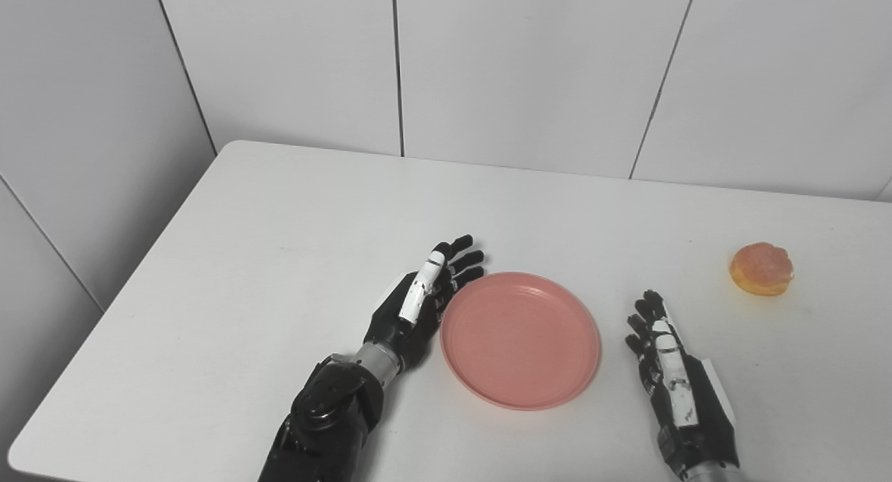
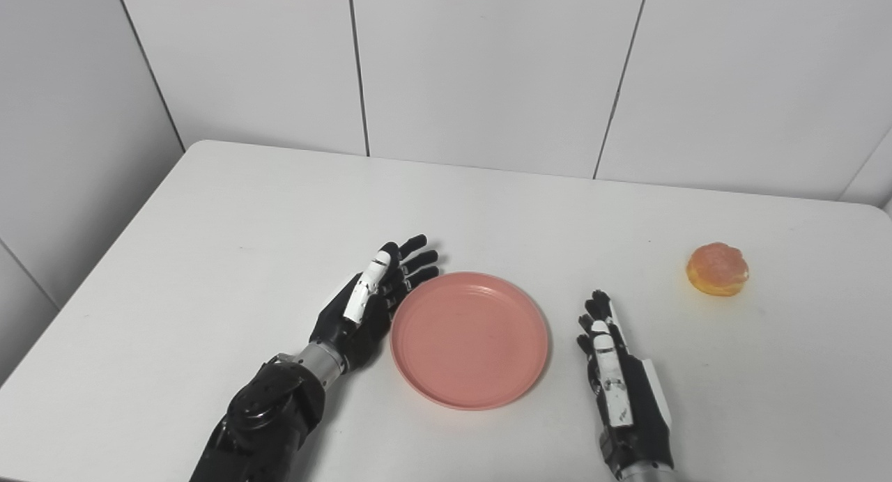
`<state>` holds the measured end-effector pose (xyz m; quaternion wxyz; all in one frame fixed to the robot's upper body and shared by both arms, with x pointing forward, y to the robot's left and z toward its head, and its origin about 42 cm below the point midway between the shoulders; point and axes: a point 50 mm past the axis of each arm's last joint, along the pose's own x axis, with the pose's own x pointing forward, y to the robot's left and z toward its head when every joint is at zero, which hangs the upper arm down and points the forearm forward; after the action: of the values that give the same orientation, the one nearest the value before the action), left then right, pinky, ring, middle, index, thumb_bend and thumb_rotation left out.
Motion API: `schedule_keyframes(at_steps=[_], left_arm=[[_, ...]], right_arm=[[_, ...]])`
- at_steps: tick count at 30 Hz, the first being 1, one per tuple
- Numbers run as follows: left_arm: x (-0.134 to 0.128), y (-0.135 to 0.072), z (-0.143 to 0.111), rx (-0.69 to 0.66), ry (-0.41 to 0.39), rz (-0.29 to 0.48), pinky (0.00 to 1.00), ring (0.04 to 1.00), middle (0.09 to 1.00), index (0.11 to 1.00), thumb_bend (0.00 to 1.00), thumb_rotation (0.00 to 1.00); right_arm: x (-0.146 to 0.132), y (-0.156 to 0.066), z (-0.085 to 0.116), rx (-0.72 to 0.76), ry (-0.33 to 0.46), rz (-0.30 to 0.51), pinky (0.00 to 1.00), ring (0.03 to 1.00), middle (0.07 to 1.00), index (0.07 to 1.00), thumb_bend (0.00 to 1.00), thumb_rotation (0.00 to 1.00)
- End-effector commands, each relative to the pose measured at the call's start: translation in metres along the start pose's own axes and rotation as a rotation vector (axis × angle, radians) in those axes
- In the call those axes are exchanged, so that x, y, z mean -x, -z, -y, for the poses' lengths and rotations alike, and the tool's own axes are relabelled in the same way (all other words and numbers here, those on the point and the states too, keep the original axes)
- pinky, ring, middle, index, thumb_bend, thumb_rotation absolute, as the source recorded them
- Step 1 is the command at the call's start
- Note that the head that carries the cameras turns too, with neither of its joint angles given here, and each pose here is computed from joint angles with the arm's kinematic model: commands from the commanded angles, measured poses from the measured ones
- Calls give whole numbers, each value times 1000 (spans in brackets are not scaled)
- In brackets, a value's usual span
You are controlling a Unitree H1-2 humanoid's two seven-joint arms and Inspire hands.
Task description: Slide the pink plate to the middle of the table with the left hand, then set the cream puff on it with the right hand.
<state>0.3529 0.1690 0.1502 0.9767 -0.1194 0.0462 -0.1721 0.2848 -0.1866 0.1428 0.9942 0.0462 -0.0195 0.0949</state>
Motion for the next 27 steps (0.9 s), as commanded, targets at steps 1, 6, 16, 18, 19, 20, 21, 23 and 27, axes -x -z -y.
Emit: schedule_keyframes(at_steps=[1, 6, 16, 18, 19, 20, 21, 23, 27], left_arm=[[-1, -5, 1, 1, 14, 21, 940, 911, 910, 904, 418, 1000], [4, -5, -6, -2, 5, 22, 938, 913, 913, 903, 418, 1000], [12, 6, -24, 13, -1, 27, 944, 911, 910, 905, 406, 1000], [12, 10, -28, 16, -7, 28, 946, 915, 912, 907, 410, 1000], [12, 12, -30, 15, -12, 28, 946, 915, 913, 908, 410, 1000], [12, 13, -31, 15, -15, 29, 944, 916, 914, 909, 409, 1000], [13, 15, -33, 16, -20, 30, 944, 916, 914, 909, 409, 1000], [14, 17, -35, 16, -27, 31, 946, 916, 916, 910, 412, 1000], [18, 23, -44, 27, -32, 42, 962, 931, 932, 922, 397, 1000]], right_arm=[[-8, -16, -4, -10, -7, 70, 1000, 1000, 1000, 1000, 304, 1000], [-9, -19, -5, -18, -9, 86, 1000, 1000, 1000, 1000, 301, 1000], [-17, -36, 1, 110, 27, 159, 1000, 983, 992, 995, 325, 998], [-21, -46, 5, 171, 38, 180, 1000, 974, 984, 988, 330, 953], [-23, -52, 8, 199, 39, 194, 1000, 974, 982, 987, 340, 936], [-25, -57, 9, 219, 39, 204, 998, 977, 981, 987, 371, 914], [-29, -64, 12, 260, 45, 222, 998, 977, 981, 987, 374, 912], [-35, -73, 17, 309, 54, 252, 984, 972, 973, 977, 431, 882], [-47, -94, 25, 409, 74, 304, 960, 966, 973, 969, 414, 789]])
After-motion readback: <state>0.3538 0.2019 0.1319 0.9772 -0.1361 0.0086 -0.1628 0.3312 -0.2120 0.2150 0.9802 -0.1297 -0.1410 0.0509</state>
